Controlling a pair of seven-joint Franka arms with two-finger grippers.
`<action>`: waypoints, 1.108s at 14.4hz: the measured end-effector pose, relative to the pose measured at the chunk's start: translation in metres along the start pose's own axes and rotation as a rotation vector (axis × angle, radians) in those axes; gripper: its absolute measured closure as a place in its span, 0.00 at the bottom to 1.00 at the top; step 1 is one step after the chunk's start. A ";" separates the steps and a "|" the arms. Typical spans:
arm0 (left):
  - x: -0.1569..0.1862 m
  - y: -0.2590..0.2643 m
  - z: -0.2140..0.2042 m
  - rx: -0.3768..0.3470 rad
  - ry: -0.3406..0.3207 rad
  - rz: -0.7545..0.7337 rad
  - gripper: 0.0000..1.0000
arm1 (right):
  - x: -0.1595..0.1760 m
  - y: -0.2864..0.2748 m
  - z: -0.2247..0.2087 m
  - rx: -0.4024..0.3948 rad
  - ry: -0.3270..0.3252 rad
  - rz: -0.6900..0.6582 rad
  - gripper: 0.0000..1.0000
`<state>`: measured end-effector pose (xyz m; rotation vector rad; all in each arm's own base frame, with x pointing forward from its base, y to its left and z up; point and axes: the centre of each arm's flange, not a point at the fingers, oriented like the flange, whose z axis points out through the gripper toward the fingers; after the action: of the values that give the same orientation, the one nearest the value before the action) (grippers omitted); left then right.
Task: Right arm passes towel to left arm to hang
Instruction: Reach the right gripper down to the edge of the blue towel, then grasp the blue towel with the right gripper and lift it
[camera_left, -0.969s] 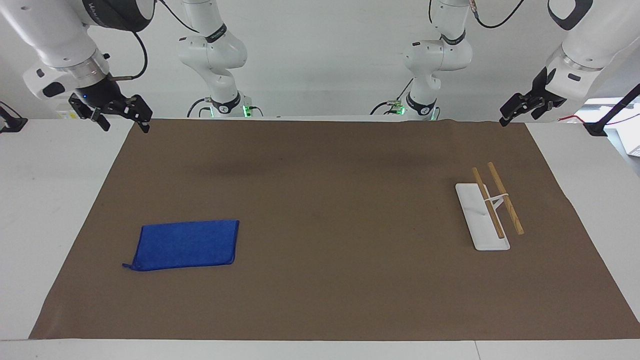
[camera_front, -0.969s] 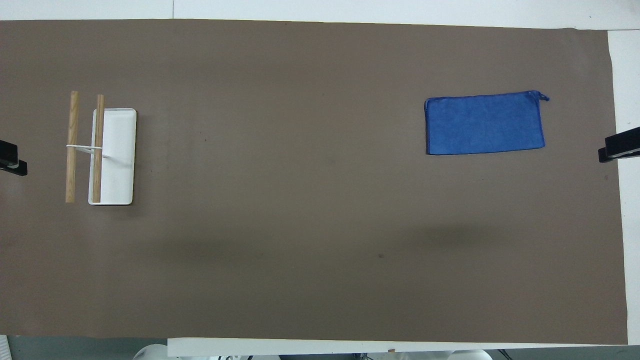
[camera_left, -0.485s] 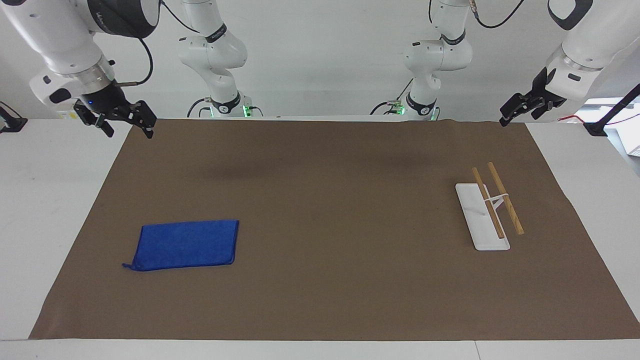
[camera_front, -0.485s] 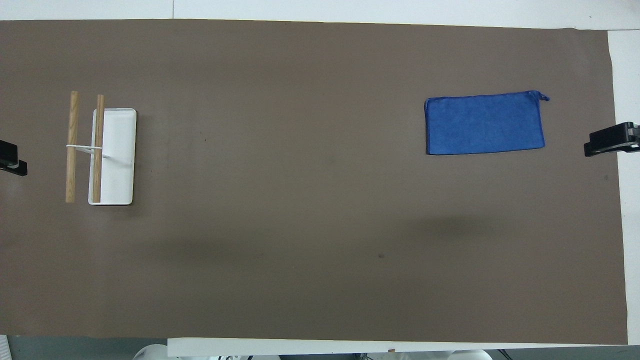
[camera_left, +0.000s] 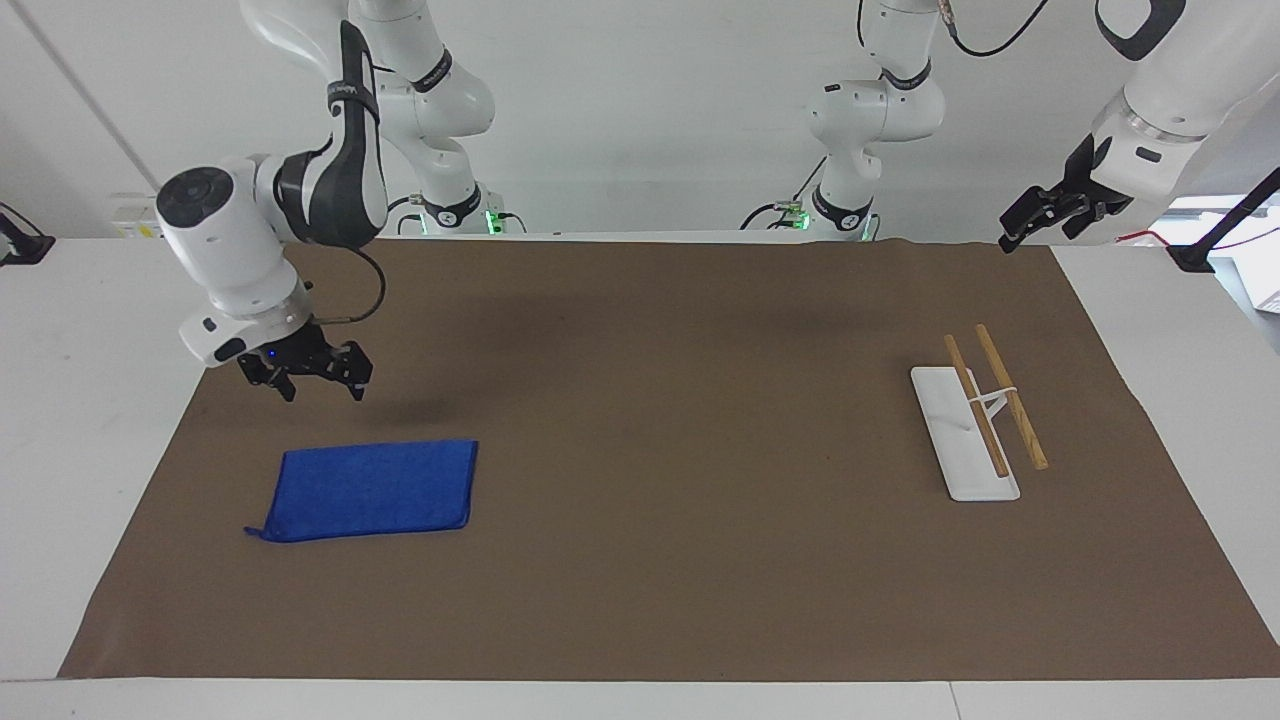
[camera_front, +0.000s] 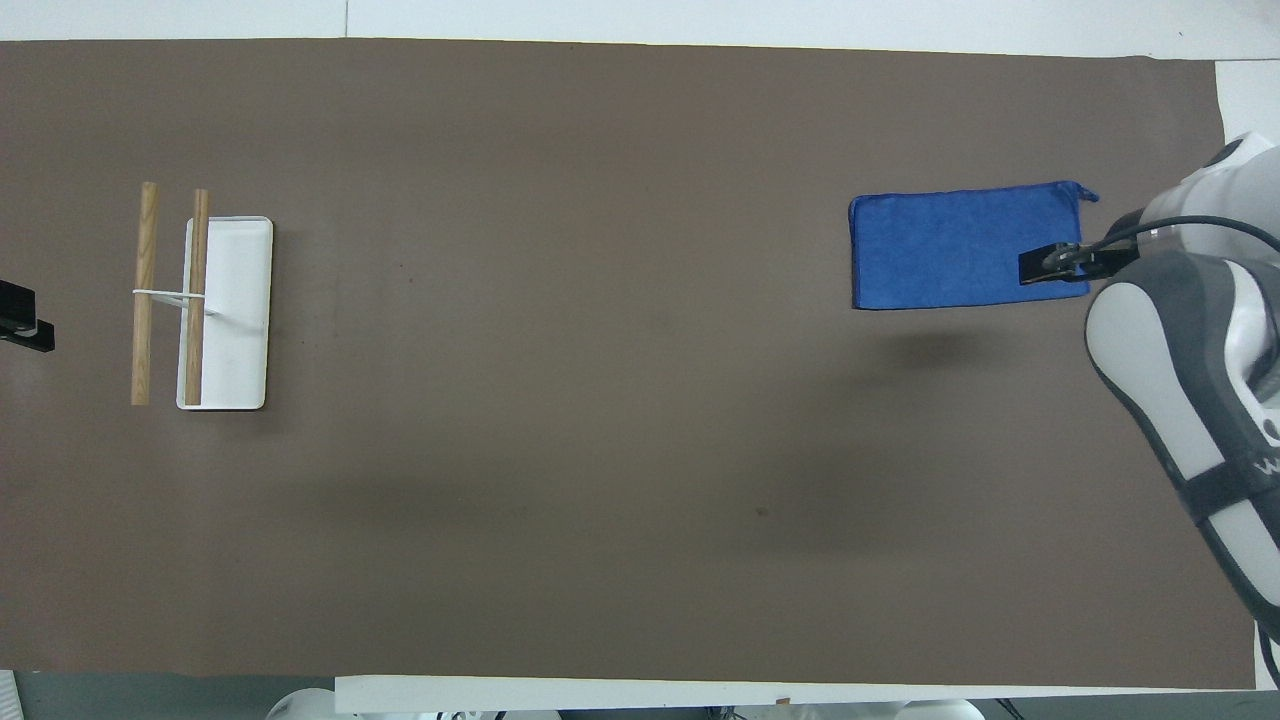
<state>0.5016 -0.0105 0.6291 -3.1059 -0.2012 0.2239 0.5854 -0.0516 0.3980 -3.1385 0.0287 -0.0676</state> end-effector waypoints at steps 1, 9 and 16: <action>0.000 0.000 0.000 0.000 0.000 0.000 0.00 | 0.005 -0.001 0.020 0.008 -0.006 0.006 0.00; 0.000 0.000 0.000 0.000 0.000 0.000 0.00 | 0.019 -0.019 0.088 -0.001 -0.008 -0.089 0.01; 0.000 0.000 0.000 0.000 0.000 0.000 0.00 | 0.022 -0.015 0.117 -0.008 -0.010 -0.117 0.18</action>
<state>0.5016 -0.0105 0.6291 -3.1059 -0.2012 0.2239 0.6125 -0.0367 0.2818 -3.1451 -0.1553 -0.0523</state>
